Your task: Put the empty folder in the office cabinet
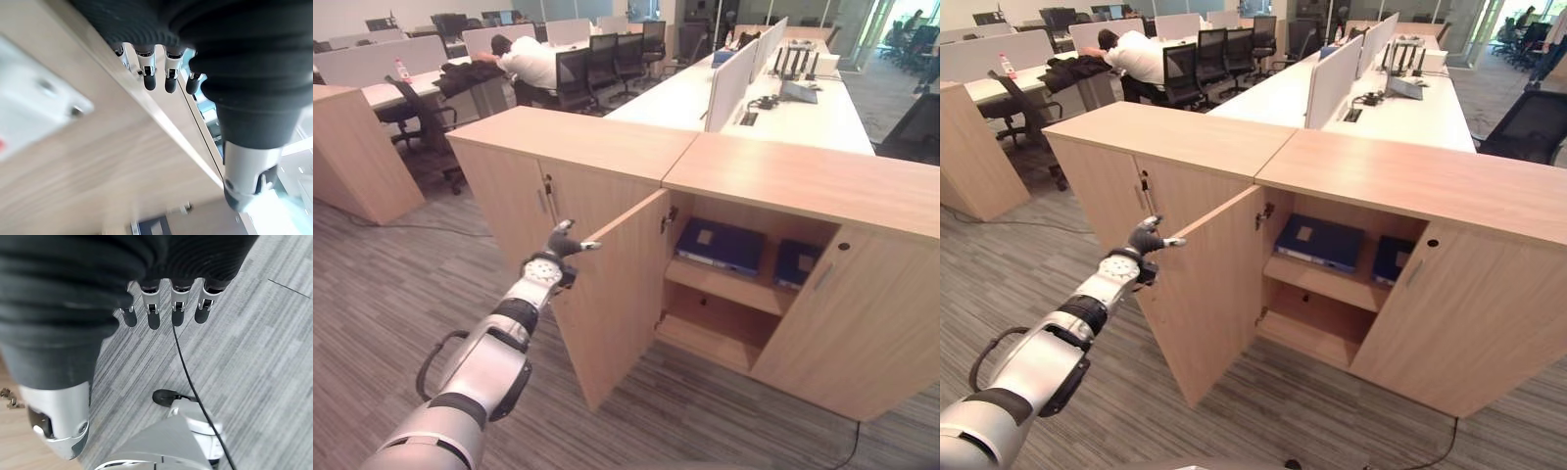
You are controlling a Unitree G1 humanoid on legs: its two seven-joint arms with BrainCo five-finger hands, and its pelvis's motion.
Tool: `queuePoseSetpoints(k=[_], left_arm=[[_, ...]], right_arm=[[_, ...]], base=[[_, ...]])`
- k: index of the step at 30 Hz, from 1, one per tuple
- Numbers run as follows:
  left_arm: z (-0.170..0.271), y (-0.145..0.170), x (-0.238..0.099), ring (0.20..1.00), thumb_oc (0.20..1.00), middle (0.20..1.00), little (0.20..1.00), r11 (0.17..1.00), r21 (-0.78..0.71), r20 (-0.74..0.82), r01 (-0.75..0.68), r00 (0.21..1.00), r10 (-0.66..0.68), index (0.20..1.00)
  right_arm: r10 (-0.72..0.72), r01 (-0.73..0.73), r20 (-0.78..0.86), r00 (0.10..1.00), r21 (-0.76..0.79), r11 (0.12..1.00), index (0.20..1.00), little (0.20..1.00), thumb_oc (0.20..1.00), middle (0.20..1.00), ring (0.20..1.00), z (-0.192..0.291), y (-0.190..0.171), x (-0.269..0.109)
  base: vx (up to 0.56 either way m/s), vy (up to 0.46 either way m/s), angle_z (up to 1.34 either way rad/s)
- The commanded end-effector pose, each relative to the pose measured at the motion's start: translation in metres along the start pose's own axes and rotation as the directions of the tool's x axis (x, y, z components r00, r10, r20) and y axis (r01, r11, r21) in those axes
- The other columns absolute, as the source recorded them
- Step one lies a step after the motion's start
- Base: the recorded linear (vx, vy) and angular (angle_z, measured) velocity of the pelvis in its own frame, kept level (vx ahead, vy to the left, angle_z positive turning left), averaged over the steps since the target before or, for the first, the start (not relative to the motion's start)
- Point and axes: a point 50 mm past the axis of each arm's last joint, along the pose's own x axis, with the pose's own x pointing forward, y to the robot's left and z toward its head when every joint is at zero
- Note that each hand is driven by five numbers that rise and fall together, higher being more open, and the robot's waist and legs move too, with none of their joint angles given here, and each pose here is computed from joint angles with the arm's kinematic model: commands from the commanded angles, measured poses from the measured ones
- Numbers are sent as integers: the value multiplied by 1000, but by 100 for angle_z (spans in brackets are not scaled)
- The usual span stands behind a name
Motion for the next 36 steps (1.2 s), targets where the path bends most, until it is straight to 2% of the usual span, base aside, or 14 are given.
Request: queuePoseSetpoints(k=[1,7,10,12,17,18,19,22,24,25,28,29,31,36], left_arm=[[14,-14,5,1000,1000,1000,1000,999,-35,3,30,1000,-30,1000],[1,-46,-2,1000,1000,1000,1000,987,-127,-22,100,994,-104,1000],[-7,-78,-12,1000,1000,1000,1000,972,-127,-18,197,979,-201,1000],[1,-106,-21,1000,1000,1000,1000,949,-98,32,300,954,-298,1000],[17,-131,-36,1000,1000,1000,1000,901,-158,151,404,911,-382,1000],[23,-144,-48,1000,1000,1000,1000,843,-250,210,477,876,-433,1000],[22,-144,-48,1000,1000,1000,1000,843,-250,210,477,876,-433,1000],[30,-179,-74,1000,1000,1000,1000,707,-354,276,612,791,-546,1000],[30,-179,-74,1000,1000,1000,1000,707,-354,276,612,791,-546,1000],[30,-192,-85,1000,1000,1000,1000,656,-364,285,661,749,-598,1000],[31,-201,-93,1000,1000,1000,1000,616,-381,294,690,722,-626,1000],[40,-210,-105,1000,1000,1000,1000,552,-379,334,743,666,-667,1000],[43,-212,-108,1000,1000,1000,1000,528,-385,347,757,649,-678,1000],[67,-219,-126,1000,1000,1000,1000,413,-348,437,842,535,-723,1000]], right_arm=[[-27,27,10,1000,-8,1000,1000,1000,1000,1000,1000,16,-4,1],[-21,21,4,1000,-10,1000,1000,1000,1000,1000,1000,16,0,1],[-17,17,-10,1000,-2,1000,1000,1000,1000,1000,1000,15,3,1],[-12,12,-16,1000,5,1000,1000,1000,1000,1000,1000,17,4,1],[-8,8,-12,1000,21,1000,1000,1000,1000,1000,1000,21,7,1],[-6,6,1,1000,36,999,1000,1000,1000,1000,1000,26,9,1],[-6,5,1,1000,36,999,1000,1000,1000,1000,1000,26,10,1],[12,-14,25,1000,79,997,1000,1000,1000,1000,1000,38,20,0],[12,-14,24,1000,80,997,1000,1000,1000,1000,1000,38,20,0],[17,-20,33,999,89,996,1000,1000,1000,1000,1000,42,23,0],[24,-28,39,999,93,995,1000,1000,1000,1000,1000,46,26,-1],[21,-25,47,999,85,996,1000,1000,1000,1000,1000,50,27,-1],[21,-25,44,999,85,996,1000,1000,1000,1000,1000,50,27,-1],[27,-30,44,999,70,997,1000,1000,1000,1000,1000,50,31,-1]], base=[[0,0,0],[0,0,0],[-50,-26,1],[-37,-13,4],[-32,-9,11],[-28,-7,13],[-39,-17,13],[-34,-14,12],[-20,-6,11],[-18,-3,5],[-13,-4,-1],[-37,-10,0],[-32,-10,0],[0,0,0]])
